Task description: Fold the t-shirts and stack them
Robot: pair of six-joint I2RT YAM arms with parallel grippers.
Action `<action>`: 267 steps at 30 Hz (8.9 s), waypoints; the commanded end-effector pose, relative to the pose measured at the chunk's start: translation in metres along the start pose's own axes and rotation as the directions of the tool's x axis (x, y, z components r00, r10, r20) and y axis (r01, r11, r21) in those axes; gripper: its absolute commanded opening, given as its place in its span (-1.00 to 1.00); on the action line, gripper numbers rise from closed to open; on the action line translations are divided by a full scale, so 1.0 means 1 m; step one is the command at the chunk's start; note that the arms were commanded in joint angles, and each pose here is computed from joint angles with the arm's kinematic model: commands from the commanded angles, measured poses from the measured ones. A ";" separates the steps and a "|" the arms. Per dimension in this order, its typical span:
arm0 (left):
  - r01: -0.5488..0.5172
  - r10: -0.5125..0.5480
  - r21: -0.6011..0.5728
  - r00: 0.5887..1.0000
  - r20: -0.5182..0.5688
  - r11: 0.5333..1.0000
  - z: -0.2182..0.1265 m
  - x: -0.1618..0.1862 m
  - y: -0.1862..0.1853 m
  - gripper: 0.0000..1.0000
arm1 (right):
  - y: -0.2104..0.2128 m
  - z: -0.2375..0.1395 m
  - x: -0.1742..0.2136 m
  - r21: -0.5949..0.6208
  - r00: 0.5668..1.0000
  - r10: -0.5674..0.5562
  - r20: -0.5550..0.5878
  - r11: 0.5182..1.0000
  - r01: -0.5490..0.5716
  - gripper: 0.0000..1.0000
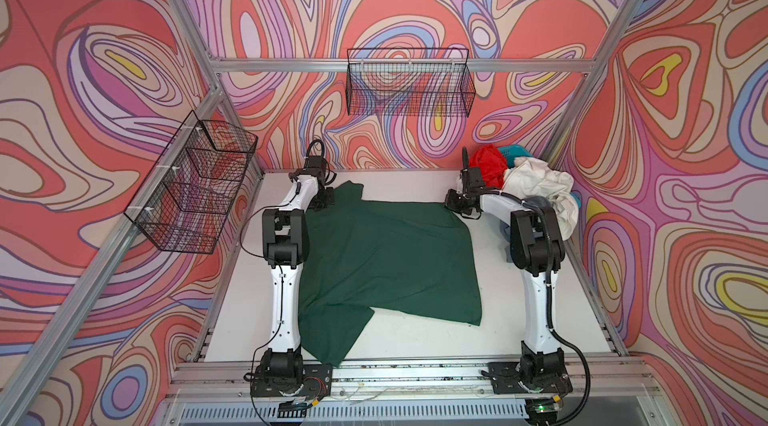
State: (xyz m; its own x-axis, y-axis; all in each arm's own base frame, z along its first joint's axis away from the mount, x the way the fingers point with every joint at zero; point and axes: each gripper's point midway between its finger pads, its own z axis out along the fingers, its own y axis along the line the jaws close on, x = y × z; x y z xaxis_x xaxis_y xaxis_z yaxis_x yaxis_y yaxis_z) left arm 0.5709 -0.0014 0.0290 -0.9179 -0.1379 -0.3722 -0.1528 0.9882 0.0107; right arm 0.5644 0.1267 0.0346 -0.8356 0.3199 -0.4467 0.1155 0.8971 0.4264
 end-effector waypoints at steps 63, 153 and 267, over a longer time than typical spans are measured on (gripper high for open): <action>0.036 -0.057 0.132 0.986 0.156 0.991 -0.032 0.025 0.035 0.91 | 0.033 -0.065 0.008 -0.129 0.998 -0.062 0.016 0.990 0.064 -1.00; 0.217 -0.237 0.130 0.957 0.166 0.968 -0.104 0.151 -0.008 -1.00 | 0.068 -0.174 0.086 -0.262 0.948 -0.308 0.080 0.911 0.318 -1.00; -0.136 0.039 0.121 0.806 0.591 0.983 -0.146 0.025 -0.031 -1.00 | 0.032 -0.110 0.012 -0.031 0.971 -0.198 0.131 0.978 0.204 -1.00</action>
State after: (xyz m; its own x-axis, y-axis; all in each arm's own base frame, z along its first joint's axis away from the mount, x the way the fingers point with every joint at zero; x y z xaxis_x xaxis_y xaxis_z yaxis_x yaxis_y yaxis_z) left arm 0.4916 -0.0509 0.1287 -0.6286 -0.0249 -0.7773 0.0465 0.9965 -0.0695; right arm 0.5022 0.1274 0.1174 -0.7837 0.1736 -0.5963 -0.0544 0.9373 0.3443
